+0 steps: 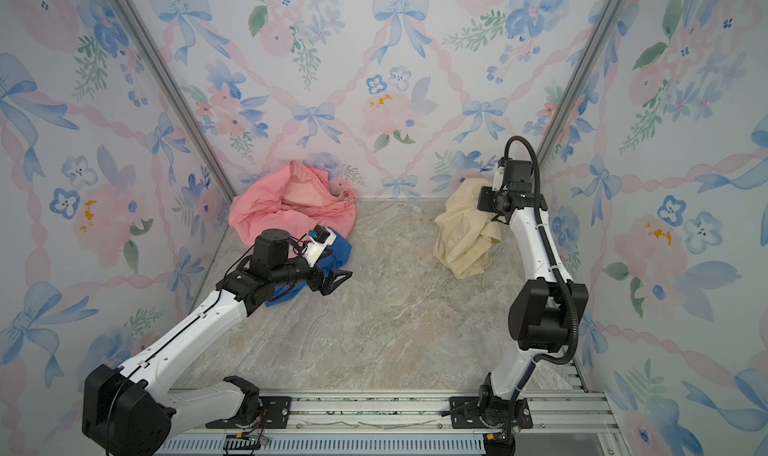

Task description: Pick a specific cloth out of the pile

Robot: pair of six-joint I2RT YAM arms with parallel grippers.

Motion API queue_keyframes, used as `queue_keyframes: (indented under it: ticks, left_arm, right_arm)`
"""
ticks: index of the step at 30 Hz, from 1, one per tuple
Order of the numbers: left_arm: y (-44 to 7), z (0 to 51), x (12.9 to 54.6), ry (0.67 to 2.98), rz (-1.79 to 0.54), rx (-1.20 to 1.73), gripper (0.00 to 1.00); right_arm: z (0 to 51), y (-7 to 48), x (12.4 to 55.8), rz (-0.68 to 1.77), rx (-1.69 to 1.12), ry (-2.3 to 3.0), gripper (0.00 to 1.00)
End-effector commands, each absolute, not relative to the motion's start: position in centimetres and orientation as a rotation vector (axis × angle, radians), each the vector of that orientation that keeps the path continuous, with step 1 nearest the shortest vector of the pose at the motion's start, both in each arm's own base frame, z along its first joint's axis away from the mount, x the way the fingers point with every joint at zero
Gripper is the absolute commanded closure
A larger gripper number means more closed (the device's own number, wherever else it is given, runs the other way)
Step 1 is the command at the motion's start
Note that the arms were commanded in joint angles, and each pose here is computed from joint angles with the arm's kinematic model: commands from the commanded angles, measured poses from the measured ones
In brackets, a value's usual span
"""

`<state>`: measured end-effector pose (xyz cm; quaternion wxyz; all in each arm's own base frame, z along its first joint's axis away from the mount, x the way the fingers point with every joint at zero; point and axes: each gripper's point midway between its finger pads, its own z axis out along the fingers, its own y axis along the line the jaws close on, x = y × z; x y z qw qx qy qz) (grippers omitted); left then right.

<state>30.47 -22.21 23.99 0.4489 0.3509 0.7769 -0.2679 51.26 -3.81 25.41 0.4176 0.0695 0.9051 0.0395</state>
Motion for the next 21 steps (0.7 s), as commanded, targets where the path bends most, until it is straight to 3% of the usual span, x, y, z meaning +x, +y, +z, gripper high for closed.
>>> queue_keyframes:
  ticks: [1, 13, 21]
  left_arm:
    - [-22.2, 23.3, 30.8, 1.940, -0.677, 0.863, 0.02]
    - [-22.5, 23.3, 30.5, 1.934, -0.701, 0.881, 0.02]
    - [-22.8, 23.3, 30.3, 1.932, -0.727, 0.891, 0.02]
  right_arm:
    - [25.8, -4.0, 50.8, 0.166, 0.204, 2.202, 1.00]
    - [13.0, -6.5, 48.8, -0.027, 0.361, 2.446, 1.00]
    - [8.2, -4.9, 48.0, 0.055, 0.377, 2.593, 1.00]
